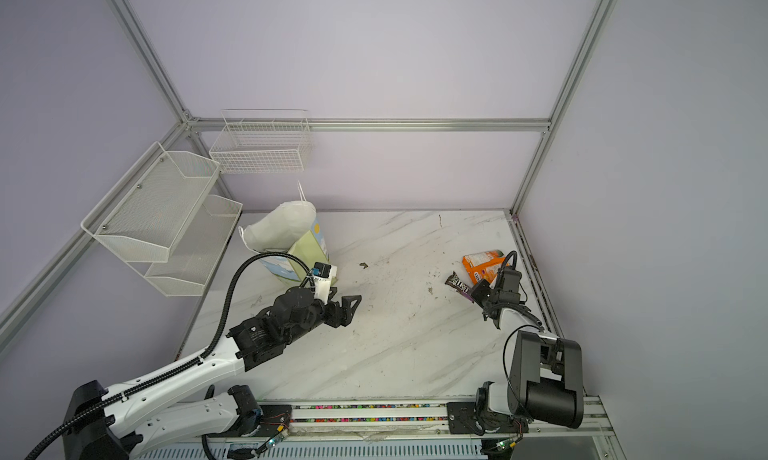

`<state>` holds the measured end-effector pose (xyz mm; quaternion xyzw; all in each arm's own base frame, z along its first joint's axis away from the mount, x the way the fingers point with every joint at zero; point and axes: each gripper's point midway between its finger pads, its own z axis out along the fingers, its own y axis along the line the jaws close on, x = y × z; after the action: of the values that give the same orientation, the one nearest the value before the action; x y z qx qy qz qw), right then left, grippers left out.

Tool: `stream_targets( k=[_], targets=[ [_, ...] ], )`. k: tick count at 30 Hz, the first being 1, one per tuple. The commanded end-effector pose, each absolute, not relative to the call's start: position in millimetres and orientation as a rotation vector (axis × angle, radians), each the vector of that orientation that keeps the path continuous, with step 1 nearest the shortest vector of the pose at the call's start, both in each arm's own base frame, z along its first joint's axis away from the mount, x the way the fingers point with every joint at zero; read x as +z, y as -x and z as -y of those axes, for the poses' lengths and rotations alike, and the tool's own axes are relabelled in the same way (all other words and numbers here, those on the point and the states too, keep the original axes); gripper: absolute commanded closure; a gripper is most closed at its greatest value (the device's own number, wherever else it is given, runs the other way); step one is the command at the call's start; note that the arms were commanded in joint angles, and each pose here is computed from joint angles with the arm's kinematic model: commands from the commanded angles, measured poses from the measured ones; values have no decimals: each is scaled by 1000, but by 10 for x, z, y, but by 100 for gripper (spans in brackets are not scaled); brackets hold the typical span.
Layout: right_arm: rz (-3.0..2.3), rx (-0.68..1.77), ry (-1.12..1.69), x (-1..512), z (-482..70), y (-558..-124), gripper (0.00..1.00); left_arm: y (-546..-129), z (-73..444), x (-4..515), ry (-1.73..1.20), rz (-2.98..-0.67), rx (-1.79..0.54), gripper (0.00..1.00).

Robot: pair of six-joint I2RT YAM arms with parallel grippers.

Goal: Place the snacks into the paper bag
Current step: 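Lift the purple M&M's bag with the right gripper toward the paper bag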

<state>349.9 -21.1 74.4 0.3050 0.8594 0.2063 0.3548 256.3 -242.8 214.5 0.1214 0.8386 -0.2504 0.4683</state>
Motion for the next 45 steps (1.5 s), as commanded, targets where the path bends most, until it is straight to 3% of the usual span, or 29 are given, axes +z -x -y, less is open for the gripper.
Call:
stream_targets(
  k=[1, 19, 45],
  targets=[
    [-2210, 560, -759, 884, 173, -3483, 100, -2521, 2377, 1861, -286, -2114, -581, 16],
    [-2108, 619, -590, 1734, 35, -3604, 100, -2385, 2367, 1425, -312, -2211, -514, 17],
    [-1973, 654, -181, 3189, -1356, -3860, 100, -2143, 2376, 1053, -318, -2277, -474, 19]
  ],
)
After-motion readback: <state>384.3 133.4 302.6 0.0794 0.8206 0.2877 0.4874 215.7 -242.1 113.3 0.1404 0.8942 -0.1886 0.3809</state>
